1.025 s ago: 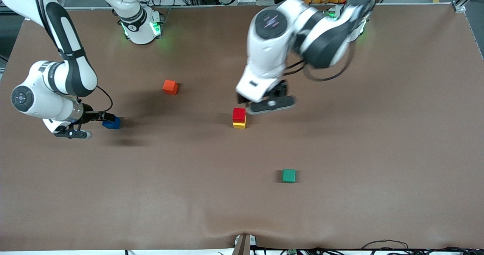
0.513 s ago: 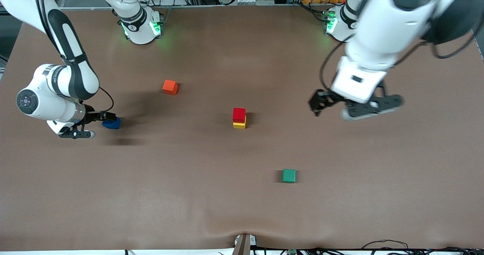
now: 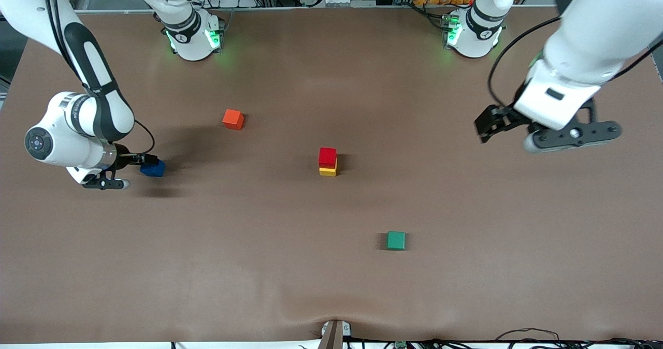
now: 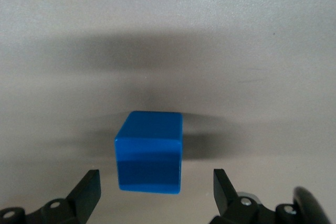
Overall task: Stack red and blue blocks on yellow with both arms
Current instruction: 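Grasp the blue cube with the right gripper while the left gripper withdraws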
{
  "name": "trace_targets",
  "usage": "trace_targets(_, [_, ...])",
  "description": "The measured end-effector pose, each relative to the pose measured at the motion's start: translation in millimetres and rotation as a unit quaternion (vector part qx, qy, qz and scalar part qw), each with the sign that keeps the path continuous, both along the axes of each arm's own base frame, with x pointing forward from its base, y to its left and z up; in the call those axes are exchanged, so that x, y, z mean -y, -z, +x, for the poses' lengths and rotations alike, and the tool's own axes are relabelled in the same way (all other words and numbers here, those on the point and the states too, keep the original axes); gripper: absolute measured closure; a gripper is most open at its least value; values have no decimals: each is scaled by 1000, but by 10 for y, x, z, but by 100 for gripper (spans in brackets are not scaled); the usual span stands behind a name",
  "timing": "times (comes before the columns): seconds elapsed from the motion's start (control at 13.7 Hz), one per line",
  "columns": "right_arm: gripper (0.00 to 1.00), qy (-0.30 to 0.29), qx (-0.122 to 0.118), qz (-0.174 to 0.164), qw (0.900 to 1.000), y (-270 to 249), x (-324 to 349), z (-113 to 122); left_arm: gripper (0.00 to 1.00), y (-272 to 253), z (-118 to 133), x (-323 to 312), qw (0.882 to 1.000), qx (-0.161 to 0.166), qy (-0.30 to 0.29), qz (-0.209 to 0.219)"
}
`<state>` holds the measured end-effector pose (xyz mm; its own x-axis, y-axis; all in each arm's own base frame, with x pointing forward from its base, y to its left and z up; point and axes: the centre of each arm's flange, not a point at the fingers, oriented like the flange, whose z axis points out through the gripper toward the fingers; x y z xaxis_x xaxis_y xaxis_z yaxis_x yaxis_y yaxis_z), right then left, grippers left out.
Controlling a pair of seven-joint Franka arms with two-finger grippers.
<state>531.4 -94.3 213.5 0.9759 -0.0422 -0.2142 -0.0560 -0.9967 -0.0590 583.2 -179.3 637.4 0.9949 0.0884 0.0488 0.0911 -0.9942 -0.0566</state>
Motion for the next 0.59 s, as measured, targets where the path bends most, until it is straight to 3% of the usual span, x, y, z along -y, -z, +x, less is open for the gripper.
trace_targets(0.22, [33,1,6,-2,1000,77,-8,-63,0,-68,-33,-303,1000,-11,21,6])
trace_targets(0.59, [44,3,7,0,1000,79,-13,-67,0,-79,-79,-766,998,-23,57,12])
